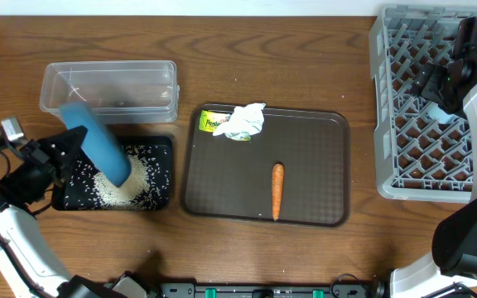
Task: Sort waste into correct bins and load items into the dishwasher rack
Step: 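Tilt the blue bowl with the left gripper to pour rice onto the black tray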
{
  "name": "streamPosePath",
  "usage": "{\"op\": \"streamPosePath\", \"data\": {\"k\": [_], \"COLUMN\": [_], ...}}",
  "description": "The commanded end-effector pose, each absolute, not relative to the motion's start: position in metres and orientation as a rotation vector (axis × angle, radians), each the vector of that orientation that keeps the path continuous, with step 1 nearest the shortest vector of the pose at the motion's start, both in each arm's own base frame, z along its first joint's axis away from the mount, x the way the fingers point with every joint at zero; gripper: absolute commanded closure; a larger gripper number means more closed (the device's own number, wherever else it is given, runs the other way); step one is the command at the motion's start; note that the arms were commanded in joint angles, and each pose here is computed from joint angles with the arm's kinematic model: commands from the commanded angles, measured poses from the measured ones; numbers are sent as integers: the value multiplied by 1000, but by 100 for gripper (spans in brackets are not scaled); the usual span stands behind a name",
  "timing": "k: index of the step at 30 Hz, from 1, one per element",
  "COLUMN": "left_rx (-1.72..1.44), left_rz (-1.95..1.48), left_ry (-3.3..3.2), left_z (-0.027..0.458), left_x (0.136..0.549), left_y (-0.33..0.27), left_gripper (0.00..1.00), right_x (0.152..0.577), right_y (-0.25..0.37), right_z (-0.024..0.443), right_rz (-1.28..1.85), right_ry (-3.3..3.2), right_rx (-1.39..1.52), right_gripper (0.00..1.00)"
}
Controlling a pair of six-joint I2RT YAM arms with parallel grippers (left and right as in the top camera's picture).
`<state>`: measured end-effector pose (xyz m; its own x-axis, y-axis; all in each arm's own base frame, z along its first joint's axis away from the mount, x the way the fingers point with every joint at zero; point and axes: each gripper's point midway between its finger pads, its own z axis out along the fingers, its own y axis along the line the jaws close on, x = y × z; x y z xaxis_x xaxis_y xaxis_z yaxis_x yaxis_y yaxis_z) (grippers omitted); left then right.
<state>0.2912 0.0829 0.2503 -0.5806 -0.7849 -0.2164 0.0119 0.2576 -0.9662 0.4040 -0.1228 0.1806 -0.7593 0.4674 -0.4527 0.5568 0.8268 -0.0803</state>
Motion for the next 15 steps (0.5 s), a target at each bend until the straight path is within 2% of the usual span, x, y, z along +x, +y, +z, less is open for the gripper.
{"op": "streamPosePath", "data": {"k": [1, 5, 7, 9, 15], "left_rx": [-710, -739, -651, -701, -680], "left_rz": [-1444, -1585, -1485, -1377, -1410], "left_ry": [1785, 1741, 1766, 1823, 1800], "left_z": [253, 262, 261, 247, 252], "left_x": [289, 282, 282, 287, 288], "left_y": [83, 70, 71, 81, 80], "left_gripper": [94, 94, 94, 94, 94], "right_x": [403, 403, 403, 403, 403], "right_y": [-126, -126, -126, -126, -126], "right_z": [181, 181, 181, 181, 181], "right_rz": [-317, -317, -317, -317, -317], "right_ry": [2589, 2589, 2589, 2589, 2589], "right_rx": [754, 754, 754, 754, 754], "right_gripper": [1, 1, 1, 1, 1]}}
